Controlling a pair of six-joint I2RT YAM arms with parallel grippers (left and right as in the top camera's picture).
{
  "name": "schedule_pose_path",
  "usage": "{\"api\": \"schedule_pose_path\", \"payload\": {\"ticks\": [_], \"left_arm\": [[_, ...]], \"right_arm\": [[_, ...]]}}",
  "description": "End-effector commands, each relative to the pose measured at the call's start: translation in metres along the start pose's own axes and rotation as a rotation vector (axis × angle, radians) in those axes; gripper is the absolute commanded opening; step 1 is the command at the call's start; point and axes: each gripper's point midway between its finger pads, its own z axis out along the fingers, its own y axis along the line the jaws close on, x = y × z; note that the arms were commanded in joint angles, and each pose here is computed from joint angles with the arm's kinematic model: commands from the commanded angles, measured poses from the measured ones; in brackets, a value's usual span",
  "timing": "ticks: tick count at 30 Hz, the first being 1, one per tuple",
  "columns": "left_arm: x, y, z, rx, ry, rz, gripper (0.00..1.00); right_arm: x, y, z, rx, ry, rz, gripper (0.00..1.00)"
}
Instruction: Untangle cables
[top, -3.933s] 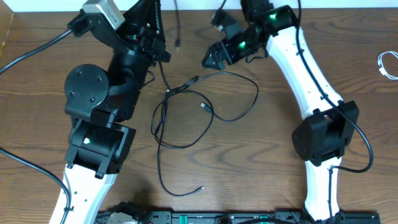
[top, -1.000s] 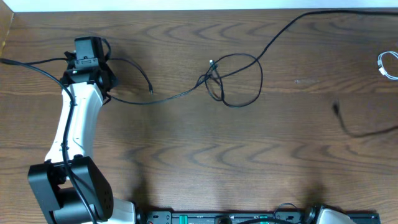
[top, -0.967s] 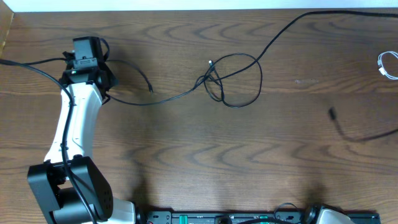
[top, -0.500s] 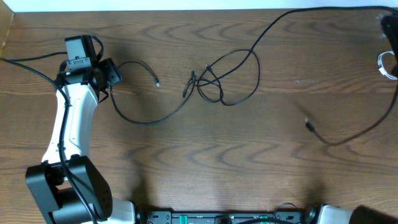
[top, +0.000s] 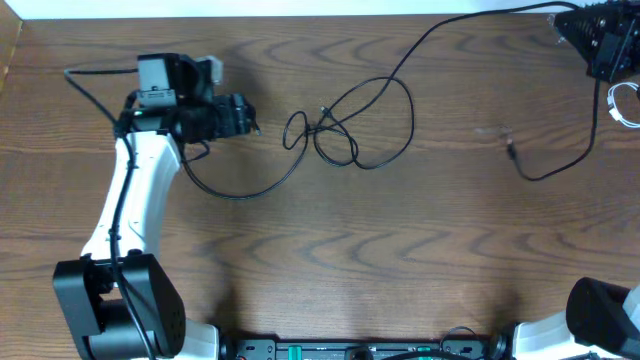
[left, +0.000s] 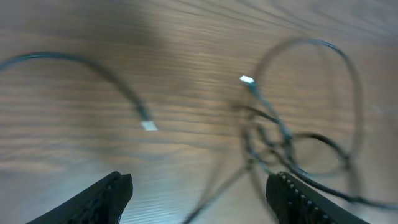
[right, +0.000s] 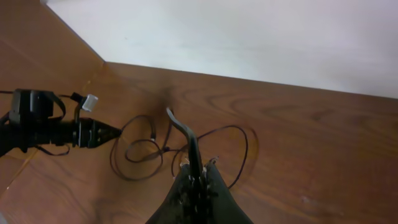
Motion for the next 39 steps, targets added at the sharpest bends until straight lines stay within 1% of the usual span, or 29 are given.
{"api": "schedule_pose_path", "payload": {"ticks": [1,5,9,16,18,22,24,27,30,32,33,35,39], "left_arm": [[0.003,-0.037,0.003,0.136,0.014,0.111,0.75],[0.008,-0.062,0.004,0.233,0.021,0.196,0.75],[0.01,-0.078,0.0,0.325,0.017,0.241,0.75],[0.011,-0.076,0.001,0.321,0.018,0.264,0.75],[0.015,-0.074,0.004,0.316,0.024,0.291,0.75],[0.027,-0.05,0.025,0.225,0.078,0.268,0.74],[0.033,-0.044,0.036,0.223,0.109,0.247,0.68],[0.042,-0.035,0.054,0.222,0.148,0.225,0.48],[0.05,-0.024,0.07,0.207,0.18,0.209,0.34],[0.055,-0.016,0.081,0.186,0.202,0.196,0.19],[0.058,-0.01,0.085,0.16,0.212,0.184,0.13],[0.061,0.007,0.092,0.079,0.232,0.149,0.08],[0.064,0.038,0.099,-0.087,0.246,0.092,0.08]], "right_arm": [[-0.001,0.003,0.002,-0.022,-0.002,-0.026,0.01],[0.0,-0.002,0.002,0.011,0.004,-0.023,0.01],[0.001,-0.003,0.002,0.013,0.008,-0.02,0.01],[0.005,-0.002,0.002,0.011,0.024,-0.003,0.01],[0.006,-0.002,0.002,0.011,0.026,-0.002,0.01],[0.007,-0.002,0.002,0.01,0.03,0.001,0.01],[0.007,-0.002,0.002,0.01,0.031,-0.001,0.01],[0.006,-0.002,0.001,0.011,0.027,-0.003,0.01],[0.004,0.0,-0.001,0.012,0.016,-0.015,0.01],[0.0,0.002,-0.01,0.026,-0.009,-0.027,0.01],[-0.001,0.002,-0.015,0.035,-0.022,-0.032,0.01],[-0.007,0.002,-0.032,0.07,-0.069,-0.052,0.01],[-0.018,0.002,-0.073,0.158,-0.171,-0.062,0.01]]}}
